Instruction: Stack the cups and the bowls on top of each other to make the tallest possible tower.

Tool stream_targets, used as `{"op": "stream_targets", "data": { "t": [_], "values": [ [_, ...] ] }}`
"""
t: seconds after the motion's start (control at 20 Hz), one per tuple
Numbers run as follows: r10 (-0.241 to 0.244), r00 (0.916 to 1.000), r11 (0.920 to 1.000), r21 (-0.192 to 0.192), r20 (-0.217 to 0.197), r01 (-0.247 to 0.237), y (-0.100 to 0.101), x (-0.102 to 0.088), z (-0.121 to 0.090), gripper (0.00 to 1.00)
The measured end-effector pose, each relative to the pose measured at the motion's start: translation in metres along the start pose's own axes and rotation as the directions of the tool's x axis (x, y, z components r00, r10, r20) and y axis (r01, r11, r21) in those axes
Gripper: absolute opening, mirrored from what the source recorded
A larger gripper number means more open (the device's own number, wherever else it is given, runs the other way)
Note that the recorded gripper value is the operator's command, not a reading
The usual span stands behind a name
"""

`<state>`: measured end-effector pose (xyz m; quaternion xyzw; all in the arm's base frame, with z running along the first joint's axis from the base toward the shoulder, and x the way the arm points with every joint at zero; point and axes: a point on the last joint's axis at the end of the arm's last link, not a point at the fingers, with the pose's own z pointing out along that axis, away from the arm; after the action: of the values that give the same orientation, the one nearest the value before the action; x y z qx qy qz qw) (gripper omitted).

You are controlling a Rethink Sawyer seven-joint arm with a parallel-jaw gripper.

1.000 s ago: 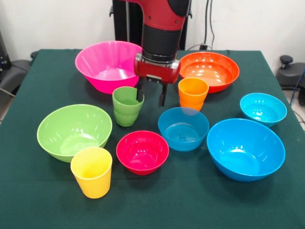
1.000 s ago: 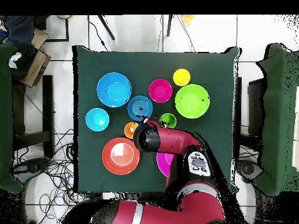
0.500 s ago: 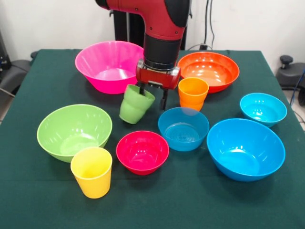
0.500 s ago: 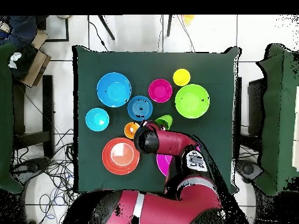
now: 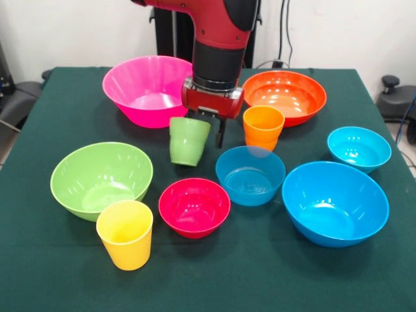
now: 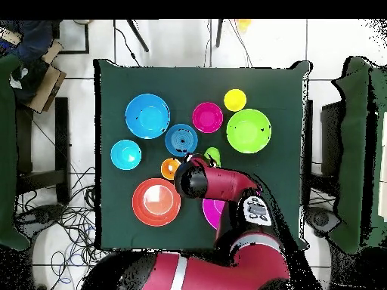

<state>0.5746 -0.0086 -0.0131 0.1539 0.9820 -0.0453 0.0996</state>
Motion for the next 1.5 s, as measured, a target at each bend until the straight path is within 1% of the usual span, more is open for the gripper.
{"op": "stream_targets", "data": {
  "t": [0.4, 0.6, 0.85, 1.1, 1.5],
  "values": [
    [0.008, 0.9976, 1.0, 0.0, 0.068, -0.008, -0.004, -0.028, -0.029, 1.0],
    [0.011, 0.9961, 0.9999, 0.003, 0.088, -0.011, -0.006, -0.038, -0.042, 1.0],
    [0.014, 0.9956, 0.9999, 0.008, 0.093, -0.015, -0.009, -0.042, -0.052, 1.0],
    [0.017, 0.9955, 0.9997, 0.013, 0.093, -0.018, -0.012, -0.04, -0.057, 1.0],
    [0.021, 0.9964, 0.9995, 0.023, 0.082, -0.023, -0.018, -0.033, -0.058, 1.0]
  ]
}}
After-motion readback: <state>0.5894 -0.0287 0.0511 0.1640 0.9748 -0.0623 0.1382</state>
